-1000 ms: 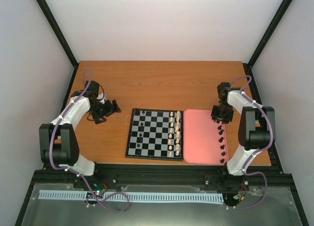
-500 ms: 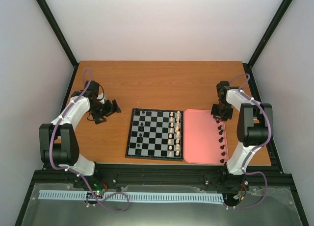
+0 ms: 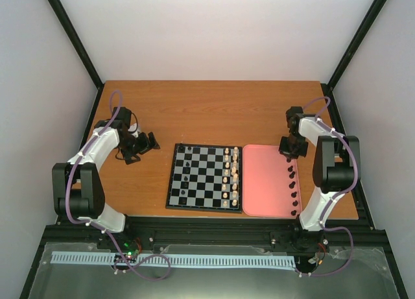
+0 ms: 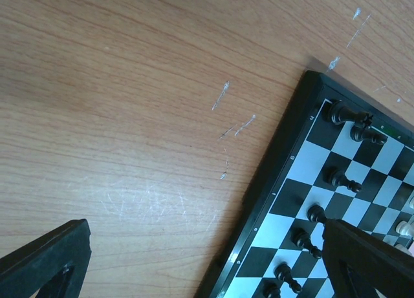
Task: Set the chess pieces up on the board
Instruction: Pick up the chess piece from the storage box, then place the chess piece on the chessboard.
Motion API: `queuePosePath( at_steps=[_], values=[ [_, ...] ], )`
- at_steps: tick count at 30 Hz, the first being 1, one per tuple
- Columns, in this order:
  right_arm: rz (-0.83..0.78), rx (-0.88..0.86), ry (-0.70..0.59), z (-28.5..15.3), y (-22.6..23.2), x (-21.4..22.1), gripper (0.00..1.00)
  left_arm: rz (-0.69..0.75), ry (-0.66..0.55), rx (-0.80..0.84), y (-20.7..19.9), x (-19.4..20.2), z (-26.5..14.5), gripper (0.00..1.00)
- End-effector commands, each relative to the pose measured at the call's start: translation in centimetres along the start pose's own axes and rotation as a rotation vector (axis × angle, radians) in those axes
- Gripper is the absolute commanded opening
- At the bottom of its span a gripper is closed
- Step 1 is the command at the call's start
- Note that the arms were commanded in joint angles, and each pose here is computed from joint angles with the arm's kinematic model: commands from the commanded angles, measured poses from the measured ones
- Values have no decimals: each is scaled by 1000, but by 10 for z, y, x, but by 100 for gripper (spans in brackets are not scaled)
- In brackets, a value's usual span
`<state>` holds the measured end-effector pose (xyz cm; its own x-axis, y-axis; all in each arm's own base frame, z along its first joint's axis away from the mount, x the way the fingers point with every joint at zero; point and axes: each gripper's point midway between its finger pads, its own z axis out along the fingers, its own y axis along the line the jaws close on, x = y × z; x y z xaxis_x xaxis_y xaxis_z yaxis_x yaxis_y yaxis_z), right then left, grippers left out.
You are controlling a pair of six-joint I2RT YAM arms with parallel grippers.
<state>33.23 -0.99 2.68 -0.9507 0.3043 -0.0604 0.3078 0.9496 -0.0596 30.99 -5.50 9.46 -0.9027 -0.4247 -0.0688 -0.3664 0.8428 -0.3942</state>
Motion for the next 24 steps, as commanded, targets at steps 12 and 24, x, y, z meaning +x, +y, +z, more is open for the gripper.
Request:
queuePosePath(
  at_steps=[12, 24],
  values=[
    [-311, -197, -262, -149, 177, 18, 3, 4, -30, -7, 1, -6, -6, 100],
    [-720, -351, -274, -158, 374, 103, 3, -4, -57, -37, 4, -8, -15, 100]
  ],
)
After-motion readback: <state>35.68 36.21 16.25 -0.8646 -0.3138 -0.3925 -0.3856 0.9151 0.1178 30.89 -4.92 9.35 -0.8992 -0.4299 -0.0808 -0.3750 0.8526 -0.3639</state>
